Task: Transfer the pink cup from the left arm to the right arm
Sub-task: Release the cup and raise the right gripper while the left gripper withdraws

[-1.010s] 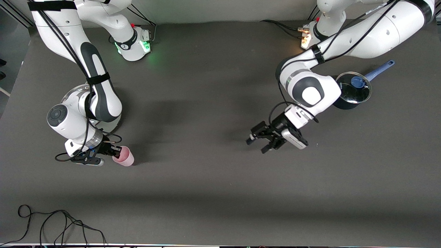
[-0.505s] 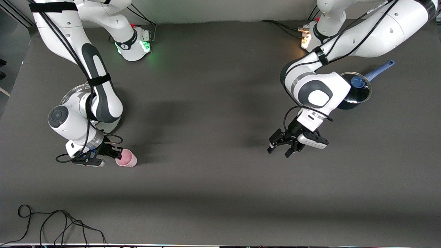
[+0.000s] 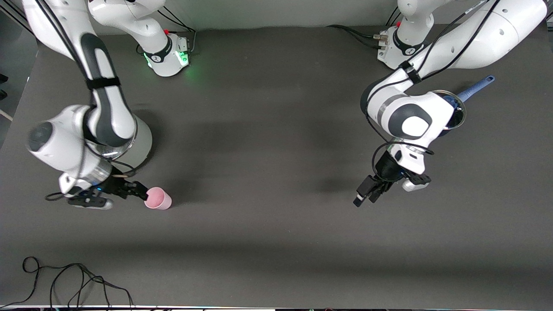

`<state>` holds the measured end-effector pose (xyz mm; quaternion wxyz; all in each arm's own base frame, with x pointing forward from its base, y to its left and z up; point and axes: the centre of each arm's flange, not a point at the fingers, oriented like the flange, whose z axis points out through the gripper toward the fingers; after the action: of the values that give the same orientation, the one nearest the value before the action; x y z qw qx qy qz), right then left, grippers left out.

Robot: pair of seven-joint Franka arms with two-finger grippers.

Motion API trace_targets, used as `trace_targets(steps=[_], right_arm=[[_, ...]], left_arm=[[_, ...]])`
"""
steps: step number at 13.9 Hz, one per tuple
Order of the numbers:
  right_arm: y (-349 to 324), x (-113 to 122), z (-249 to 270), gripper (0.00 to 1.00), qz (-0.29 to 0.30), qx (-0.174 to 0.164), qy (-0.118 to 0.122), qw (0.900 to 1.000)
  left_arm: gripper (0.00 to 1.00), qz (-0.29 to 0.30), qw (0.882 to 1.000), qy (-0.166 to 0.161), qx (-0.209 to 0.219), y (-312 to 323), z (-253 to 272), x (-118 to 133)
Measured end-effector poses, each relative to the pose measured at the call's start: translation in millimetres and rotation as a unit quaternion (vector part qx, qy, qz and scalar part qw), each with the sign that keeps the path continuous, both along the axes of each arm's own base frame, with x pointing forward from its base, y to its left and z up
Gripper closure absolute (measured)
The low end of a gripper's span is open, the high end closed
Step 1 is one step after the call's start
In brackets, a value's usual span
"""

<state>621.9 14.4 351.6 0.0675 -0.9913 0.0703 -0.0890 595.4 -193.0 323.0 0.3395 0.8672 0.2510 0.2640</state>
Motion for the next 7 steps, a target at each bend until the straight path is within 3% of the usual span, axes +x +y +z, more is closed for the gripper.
trace_targets(steps=[1, 3, 7], right_arm=[[-7, -2, 19, 0.0, 0.006, -0.001, 0.005, 1.0], [-13, -6, 59, 0.0, 0.019, -0.017, 0.02, 0.999], [2, -11, 155, 0.0, 0.001, -0.008, 0.084, 0.996]], left_arm=[[0.0, 0.012, 1.0, 0.001, -0.019, 3, 4, 5], [0.0, 0.055, 0.996, 0.009, -0.064, 13, 17, 19], [0.0, 0.165, 0.97, 0.039, -0.175, 36, 48, 44]])
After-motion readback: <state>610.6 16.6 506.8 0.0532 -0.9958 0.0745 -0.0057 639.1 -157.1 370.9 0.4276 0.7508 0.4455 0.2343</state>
